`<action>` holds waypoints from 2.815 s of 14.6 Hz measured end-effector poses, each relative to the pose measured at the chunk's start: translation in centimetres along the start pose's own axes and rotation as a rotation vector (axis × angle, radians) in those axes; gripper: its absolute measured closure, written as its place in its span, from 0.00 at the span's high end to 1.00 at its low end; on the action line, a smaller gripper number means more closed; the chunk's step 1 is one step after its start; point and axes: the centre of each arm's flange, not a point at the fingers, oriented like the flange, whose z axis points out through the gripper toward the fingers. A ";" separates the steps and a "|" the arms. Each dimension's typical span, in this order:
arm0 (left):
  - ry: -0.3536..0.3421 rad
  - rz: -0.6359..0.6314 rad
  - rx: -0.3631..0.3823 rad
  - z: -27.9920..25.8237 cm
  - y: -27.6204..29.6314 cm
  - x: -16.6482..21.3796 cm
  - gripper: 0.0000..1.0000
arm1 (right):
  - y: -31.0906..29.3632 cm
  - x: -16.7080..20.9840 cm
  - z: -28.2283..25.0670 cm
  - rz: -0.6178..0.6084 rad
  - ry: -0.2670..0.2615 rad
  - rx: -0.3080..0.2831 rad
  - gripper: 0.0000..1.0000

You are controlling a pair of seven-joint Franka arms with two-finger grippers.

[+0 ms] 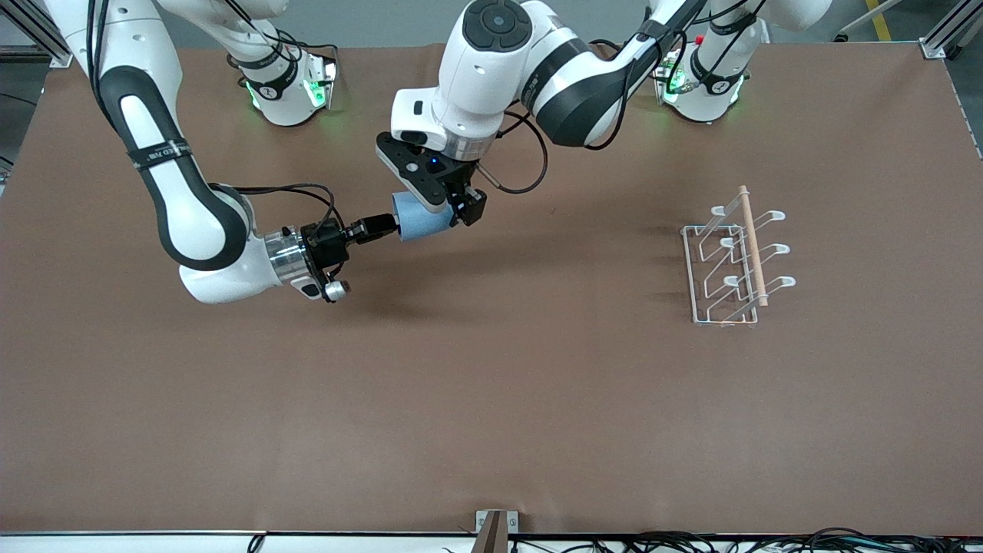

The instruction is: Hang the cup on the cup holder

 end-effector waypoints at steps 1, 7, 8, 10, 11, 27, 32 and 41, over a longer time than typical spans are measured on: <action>-0.003 0.012 0.001 0.2 0.0 0.0 1.00 | 0.0 0.0 0.0 0.001 0.000 0.000 0.05; -0.007 0.123 0.048 2.5 0.5 0.0 0.97 | 0.1 0.0 0.0 0.001 -0.001 0.000 0.05; -0.005 0.143 0.050 2.9 0.6 0.1 0.96 | 0.1 0.0 0.0 0.001 -0.001 0.000 0.05; -0.006 0.203 0.069 3.5 0.6 0.1 0.89 | 0.1 0.1 0.0 0.001 0.002 -0.001 0.05; -0.009 0.242 0.080 3.6 0.7 0.1 0.82 | 0.2 0.1 -0.1 0.003 0.006 -0.001 0.05; -0.378 0.210 0.313 1.1 -8.0 -3.5 0.79 | 4.4 -0.9 -13.0 0.037 0.129 -0.333 1.00; -0.756 0.199 0.515 -1.8 -16.6 -8.2 0.78 | 3.9 -3.3 -22.2 -0.003 0.260 -0.709 1.00; -1.323 0.226 0.734 5.4 -24.0 -14.7 0.78 | -8.8 -5.4 -27.4 -0.168 0.316 -1.255 1.00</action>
